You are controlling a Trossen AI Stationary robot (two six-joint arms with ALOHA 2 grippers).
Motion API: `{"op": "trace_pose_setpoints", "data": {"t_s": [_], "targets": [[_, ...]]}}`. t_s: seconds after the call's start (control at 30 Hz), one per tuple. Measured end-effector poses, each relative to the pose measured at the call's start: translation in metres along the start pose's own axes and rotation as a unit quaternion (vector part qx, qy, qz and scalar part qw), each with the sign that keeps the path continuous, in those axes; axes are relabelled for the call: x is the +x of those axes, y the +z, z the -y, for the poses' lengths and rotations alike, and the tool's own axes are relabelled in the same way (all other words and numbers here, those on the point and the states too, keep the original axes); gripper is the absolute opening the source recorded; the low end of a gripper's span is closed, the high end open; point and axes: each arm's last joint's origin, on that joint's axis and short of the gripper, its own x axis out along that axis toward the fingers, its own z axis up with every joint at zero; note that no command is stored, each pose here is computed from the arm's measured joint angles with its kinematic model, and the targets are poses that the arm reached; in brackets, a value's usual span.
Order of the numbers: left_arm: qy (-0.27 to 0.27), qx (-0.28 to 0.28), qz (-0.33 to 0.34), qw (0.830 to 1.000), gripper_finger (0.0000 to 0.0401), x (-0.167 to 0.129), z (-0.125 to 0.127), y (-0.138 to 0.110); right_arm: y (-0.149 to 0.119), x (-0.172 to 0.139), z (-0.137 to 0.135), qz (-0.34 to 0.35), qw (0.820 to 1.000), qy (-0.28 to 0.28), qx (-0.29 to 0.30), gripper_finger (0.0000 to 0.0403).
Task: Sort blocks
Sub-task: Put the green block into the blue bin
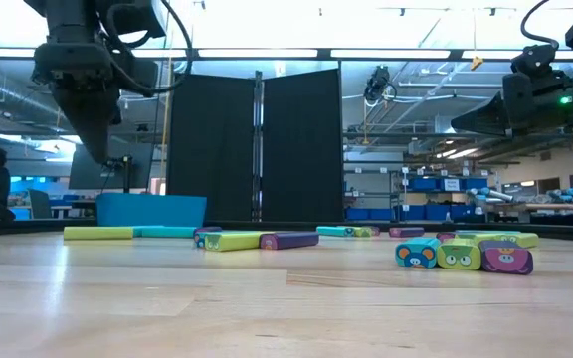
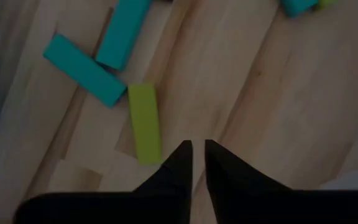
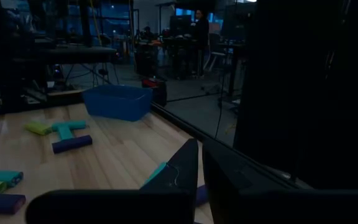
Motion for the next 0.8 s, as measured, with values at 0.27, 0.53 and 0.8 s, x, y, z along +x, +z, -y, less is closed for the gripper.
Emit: {"op": "trace_pose_setpoints", "data": {"t_s": [0.27,0.53,0.8], "targets": [[0.028,0.004,-0.036,0.999,0.0149,0.019,0.002,0.007,0.000,0.000,0.000,0.002,1.000,0.000,0.000,0.0035],[0.046,-0.013,-0.073,0.996,0.0168,0.045,-0.002,0.019,0.002,0.000,0.000,0.009,1.000,0.000,0.002,0.0035],[0.060,-0.021,-0.074,0.995,0.0168,0.051,-0.024,0.024,0.002,0.000,0.000,0.011,1.000,0.000,0.003,0.0035]]}}
